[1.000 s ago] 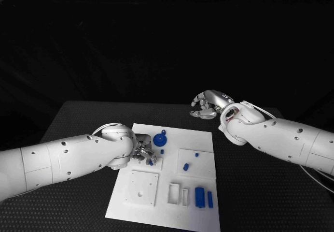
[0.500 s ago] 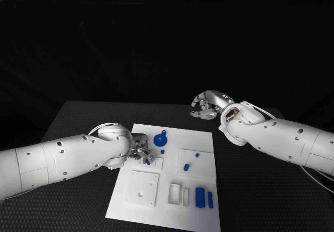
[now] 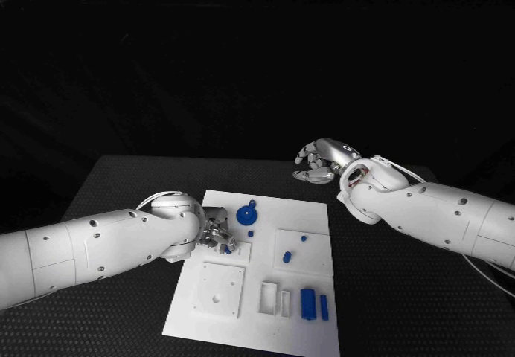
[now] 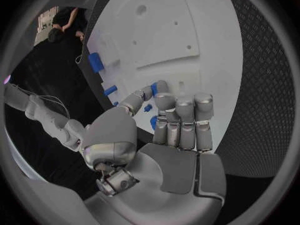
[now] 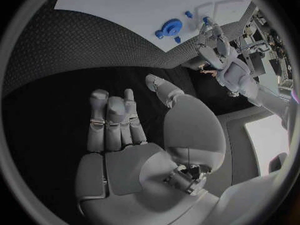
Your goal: Assemble the parts on the task board
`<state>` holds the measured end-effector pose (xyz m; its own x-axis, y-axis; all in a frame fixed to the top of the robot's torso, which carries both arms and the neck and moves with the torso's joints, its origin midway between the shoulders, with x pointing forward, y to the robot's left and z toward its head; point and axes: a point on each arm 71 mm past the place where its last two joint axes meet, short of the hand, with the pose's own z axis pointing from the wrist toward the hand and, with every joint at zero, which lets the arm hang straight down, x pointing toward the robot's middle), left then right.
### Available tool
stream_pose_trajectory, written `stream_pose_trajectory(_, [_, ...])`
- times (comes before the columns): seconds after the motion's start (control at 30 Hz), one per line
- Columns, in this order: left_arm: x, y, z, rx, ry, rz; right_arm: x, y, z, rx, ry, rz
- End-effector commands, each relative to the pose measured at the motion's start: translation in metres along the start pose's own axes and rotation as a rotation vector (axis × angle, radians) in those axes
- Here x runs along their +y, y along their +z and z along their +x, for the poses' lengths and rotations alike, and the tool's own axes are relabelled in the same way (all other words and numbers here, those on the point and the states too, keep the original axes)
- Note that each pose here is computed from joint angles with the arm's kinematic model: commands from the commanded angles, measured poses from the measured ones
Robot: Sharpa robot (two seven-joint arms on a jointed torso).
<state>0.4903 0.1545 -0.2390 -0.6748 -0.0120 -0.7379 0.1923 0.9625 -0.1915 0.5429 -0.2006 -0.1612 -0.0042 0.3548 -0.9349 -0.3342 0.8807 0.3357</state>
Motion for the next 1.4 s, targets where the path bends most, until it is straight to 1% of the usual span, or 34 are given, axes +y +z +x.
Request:
stream_pose_trajectory(0.03, [0.0039, 0.0013, 0.0017, 0.001, 0.024, -0.030, 0.0012, 0.0001, 0.0005, 0.007, -0.009, -0.008])
stream_pose_trajectory(0.3, [0.0019, 0.0027, 0.0012, 0.000, 0.023, -0.035, 0.0016, 0.0000, 0.0006, 0.009, -0.009, -0.010])
stream_pose_trajectory(0.43, [0.0025, 0.0030, 0.0024, 0.021, 0.035, -0.043, 0.0013, -0.0002, 0.0006, 0.011, -0.009, -0.009])
stream_pose_trajectory(0.73, [0.0047, 0.0030, 0.0022, 0.024, 0.040, -0.048, 0.0007, -0.0004, 0.0004, 0.010, -0.009, -0.008])
stream_pose_trajectory(0.87, [0.0063, 0.0029, 0.0010, 0.010, 0.035, -0.053, 0.0003, -0.0005, 0.0002, 0.010, -0.009, -0.007])
stream_pose_trajectory(0.93, [0.0071, 0.0028, -0.0007, -0.014, 0.035, -0.057, -0.0001, -0.0006, 0.0001, 0.009, -0.010, -0.006])
stream_pose_trajectory(1.0, [0.0083, 0.0025, -0.0012, -0.022, 0.032, -0.060, -0.0001, -0.0006, 0.0000, 0.009, -0.010, -0.006])
stream_pose_trajectory(1.23, [0.0101, 0.0011, -0.0015, -0.031, 0.027, -0.058, 0.0000, -0.0004, 0.0002, 0.009, -0.010, -0.006])
stream_pose_trajectory(1.4, [0.0098, 0.0005, -0.0018, -0.037, 0.023, -0.053, -0.0003, -0.0002, 0.0002, 0.008, -0.010, -0.005])
